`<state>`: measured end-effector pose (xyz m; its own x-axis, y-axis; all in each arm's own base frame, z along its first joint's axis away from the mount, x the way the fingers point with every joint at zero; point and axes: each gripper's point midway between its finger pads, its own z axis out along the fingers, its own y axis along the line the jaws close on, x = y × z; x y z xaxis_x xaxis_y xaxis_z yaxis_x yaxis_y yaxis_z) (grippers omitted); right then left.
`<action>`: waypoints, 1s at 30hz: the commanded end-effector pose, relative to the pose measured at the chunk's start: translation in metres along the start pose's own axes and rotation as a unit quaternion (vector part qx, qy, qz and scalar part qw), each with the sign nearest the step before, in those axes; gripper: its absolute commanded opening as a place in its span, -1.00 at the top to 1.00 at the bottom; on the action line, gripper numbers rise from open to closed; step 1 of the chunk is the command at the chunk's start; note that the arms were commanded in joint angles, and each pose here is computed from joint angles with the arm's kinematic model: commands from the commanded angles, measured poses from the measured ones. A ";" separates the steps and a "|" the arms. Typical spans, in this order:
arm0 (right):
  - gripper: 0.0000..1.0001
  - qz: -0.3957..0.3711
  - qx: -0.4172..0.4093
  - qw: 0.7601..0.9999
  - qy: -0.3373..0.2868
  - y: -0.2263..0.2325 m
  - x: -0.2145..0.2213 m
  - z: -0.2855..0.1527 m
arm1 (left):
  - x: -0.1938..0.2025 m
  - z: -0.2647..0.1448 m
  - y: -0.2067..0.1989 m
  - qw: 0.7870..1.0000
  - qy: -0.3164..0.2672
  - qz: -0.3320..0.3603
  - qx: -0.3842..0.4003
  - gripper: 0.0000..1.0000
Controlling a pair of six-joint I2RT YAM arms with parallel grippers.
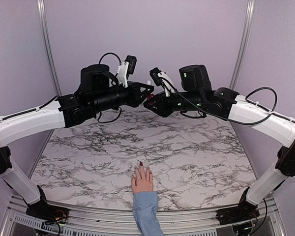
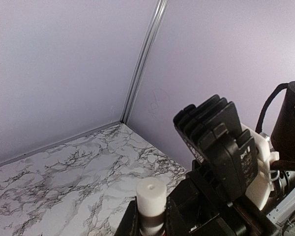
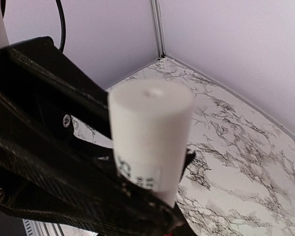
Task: Paint the nails
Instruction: Screw the nail polish bottle cap onto the nail polish bottle.
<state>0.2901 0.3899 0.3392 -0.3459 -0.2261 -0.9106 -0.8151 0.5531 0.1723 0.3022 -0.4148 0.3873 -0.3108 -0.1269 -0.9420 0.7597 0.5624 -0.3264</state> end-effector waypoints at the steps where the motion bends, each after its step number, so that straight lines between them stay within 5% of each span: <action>1: 1.00 -0.041 -0.080 0.993 -0.071 0.039 -0.049 -0.031 | -0.001 -0.016 -0.019 0.997 0.005 -0.020 0.080 1.00; 12: 1.00 -0.086 -0.195 0.971 -0.106 0.078 -0.061 -0.061 | 0.008 -0.040 -0.044 0.982 0.027 0.014 0.188 1.00; 24: 1.00 -0.122 -0.367 0.914 -0.119 0.130 -0.058 -0.098 | 0.023 -0.062 -0.086 0.937 0.061 0.037 0.341 1.00; 30: 1.00 -0.132 -0.388 0.904 -0.123 0.137 -0.057 -0.105 | 0.024 -0.070 -0.096 0.921 0.067 0.031 0.383 1.00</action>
<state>0.1814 0.4033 0.3928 -0.2206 -0.2022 -0.9542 -0.9659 -0.0908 0.2425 0.2008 -0.4035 0.4347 -0.2195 -0.0924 -0.9712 0.9749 -0.0586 -0.2147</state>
